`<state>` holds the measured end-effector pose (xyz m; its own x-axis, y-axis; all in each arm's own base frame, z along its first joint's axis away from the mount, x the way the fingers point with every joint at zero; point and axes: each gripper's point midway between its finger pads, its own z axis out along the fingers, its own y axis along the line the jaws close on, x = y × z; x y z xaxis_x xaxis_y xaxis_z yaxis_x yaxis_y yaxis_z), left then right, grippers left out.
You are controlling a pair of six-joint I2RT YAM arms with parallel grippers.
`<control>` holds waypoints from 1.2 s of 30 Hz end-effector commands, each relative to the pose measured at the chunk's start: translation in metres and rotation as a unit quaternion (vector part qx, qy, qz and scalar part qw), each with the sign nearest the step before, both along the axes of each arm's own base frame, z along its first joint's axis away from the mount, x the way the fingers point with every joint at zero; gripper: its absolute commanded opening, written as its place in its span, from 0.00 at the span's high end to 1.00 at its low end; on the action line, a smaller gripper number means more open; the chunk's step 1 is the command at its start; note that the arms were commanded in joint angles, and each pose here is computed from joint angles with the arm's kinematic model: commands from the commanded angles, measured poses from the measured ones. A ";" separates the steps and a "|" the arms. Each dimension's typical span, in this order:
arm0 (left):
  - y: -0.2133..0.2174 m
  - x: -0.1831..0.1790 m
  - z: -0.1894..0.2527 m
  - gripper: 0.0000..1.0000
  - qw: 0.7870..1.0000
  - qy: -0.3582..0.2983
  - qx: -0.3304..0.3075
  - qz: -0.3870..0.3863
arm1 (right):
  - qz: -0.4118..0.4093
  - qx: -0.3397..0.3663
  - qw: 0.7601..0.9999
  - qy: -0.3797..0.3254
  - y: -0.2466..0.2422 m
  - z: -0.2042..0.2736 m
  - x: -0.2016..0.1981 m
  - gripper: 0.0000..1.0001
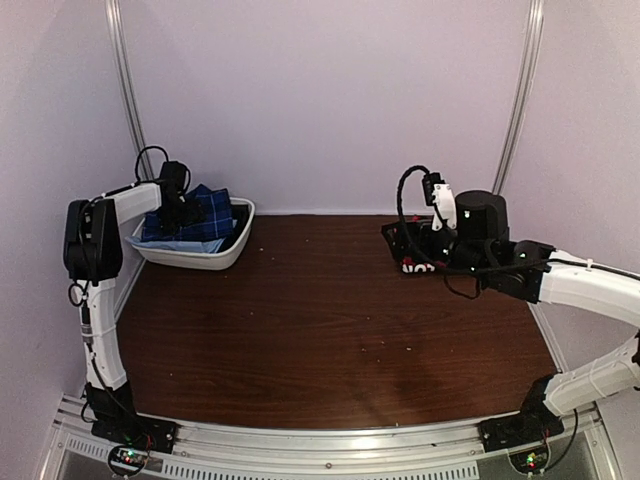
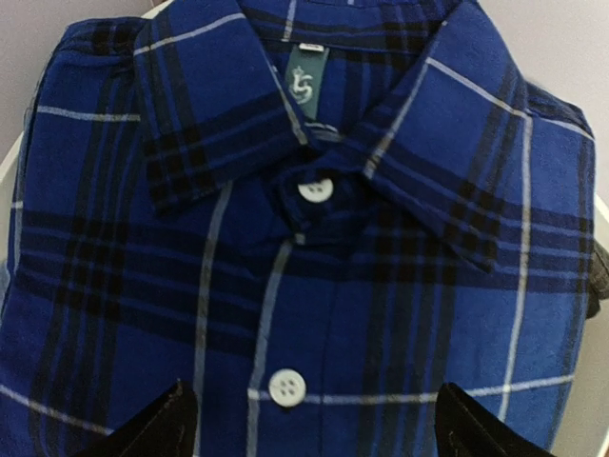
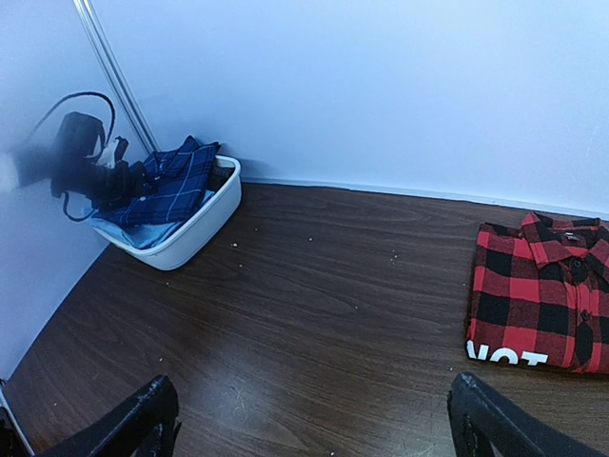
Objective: Fold and stack the long sleeve shirts
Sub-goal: Pick up the crumpled shirt from the bin.
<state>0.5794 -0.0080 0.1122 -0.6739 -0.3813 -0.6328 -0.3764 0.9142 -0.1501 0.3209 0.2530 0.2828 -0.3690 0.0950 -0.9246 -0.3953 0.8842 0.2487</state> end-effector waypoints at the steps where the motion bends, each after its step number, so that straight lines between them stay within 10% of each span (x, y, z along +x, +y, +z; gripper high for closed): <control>1: 0.018 0.014 -0.005 0.14 1.000 0.004 -0.010 0.013 | -0.001 0.000 1.000 -0.001 -0.005 0.002 -0.004 0.00; 21: 0.014 0.028 -0.019 0.99 1.000 0.014 -0.014 -0.019 | 0.002 0.001 1.000 0.003 -0.003 0.000 -0.004 0.00; 36: -0.035 0.032 0.162 1.00 0.983 -0.165 0.029 -0.078 | 0.002 0.005 1.000 0.000 0.002 0.003 0.001 0.00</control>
